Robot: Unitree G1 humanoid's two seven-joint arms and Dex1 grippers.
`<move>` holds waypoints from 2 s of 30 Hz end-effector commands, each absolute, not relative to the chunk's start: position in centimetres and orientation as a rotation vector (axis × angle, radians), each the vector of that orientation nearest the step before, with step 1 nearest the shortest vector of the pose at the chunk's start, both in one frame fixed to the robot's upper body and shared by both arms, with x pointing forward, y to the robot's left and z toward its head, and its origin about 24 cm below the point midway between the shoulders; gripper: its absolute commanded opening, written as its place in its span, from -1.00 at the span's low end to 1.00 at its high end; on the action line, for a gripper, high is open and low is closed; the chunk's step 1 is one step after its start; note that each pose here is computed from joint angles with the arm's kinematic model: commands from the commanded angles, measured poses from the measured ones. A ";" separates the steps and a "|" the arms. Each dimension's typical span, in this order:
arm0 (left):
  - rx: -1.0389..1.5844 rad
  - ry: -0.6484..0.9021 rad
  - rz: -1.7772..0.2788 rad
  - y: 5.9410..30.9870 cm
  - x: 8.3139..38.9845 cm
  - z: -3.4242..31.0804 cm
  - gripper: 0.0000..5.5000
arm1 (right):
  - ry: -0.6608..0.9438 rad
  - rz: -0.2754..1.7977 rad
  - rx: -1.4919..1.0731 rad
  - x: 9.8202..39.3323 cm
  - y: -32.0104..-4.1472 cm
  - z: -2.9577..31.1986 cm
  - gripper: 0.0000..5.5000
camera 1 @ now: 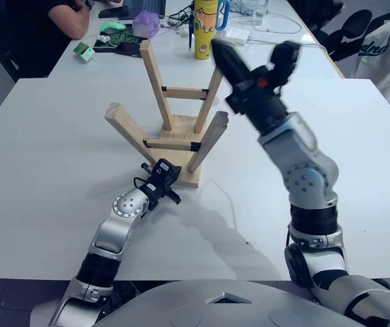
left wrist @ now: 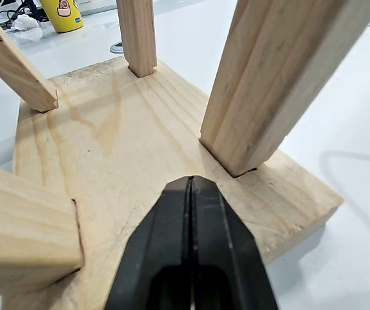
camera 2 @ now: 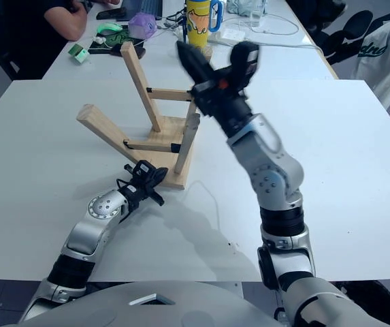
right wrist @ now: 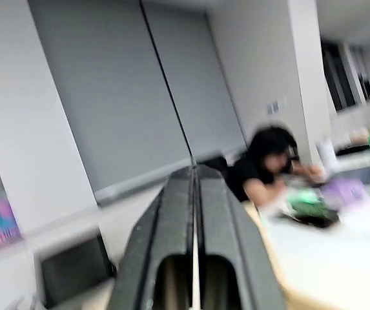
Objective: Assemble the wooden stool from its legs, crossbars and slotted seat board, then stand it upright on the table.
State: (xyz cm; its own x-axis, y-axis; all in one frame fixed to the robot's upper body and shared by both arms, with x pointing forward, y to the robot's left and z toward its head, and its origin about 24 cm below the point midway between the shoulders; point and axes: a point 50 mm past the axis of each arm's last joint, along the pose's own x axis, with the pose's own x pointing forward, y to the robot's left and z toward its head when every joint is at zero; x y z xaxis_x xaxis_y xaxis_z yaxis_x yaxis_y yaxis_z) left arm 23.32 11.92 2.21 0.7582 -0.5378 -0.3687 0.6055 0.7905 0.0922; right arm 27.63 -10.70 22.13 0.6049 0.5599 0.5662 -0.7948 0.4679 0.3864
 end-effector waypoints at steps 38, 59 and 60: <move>0.376 0.483 -0.775 22.1 22.2 3.3 -1.00 | 0.479 0.924 0.221 23.0 -7.0 -1.8 -1.00; 0.265 0.218 -0.436 15.3 21.7 3.9 -1.00 | 0.387 0.842 0.060 24.8 -7.8 2.4 -1.00; 0.254 0.200 -0.419 15.0 21.4 4.2 -1.00 | 0.350 0.853 0.100 24.5 -7.8 3.2 -1.00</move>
State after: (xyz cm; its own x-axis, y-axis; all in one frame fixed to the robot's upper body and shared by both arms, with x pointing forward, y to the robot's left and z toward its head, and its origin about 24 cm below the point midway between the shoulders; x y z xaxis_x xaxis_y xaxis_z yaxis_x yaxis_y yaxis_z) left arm 21.92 15.72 3.61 0.8744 -0.3957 -0.2808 0.4574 0.8654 0.2048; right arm 25.11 -7.87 1.69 0.6053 0.7165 -0.3468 -0.7060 0.6845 0.1820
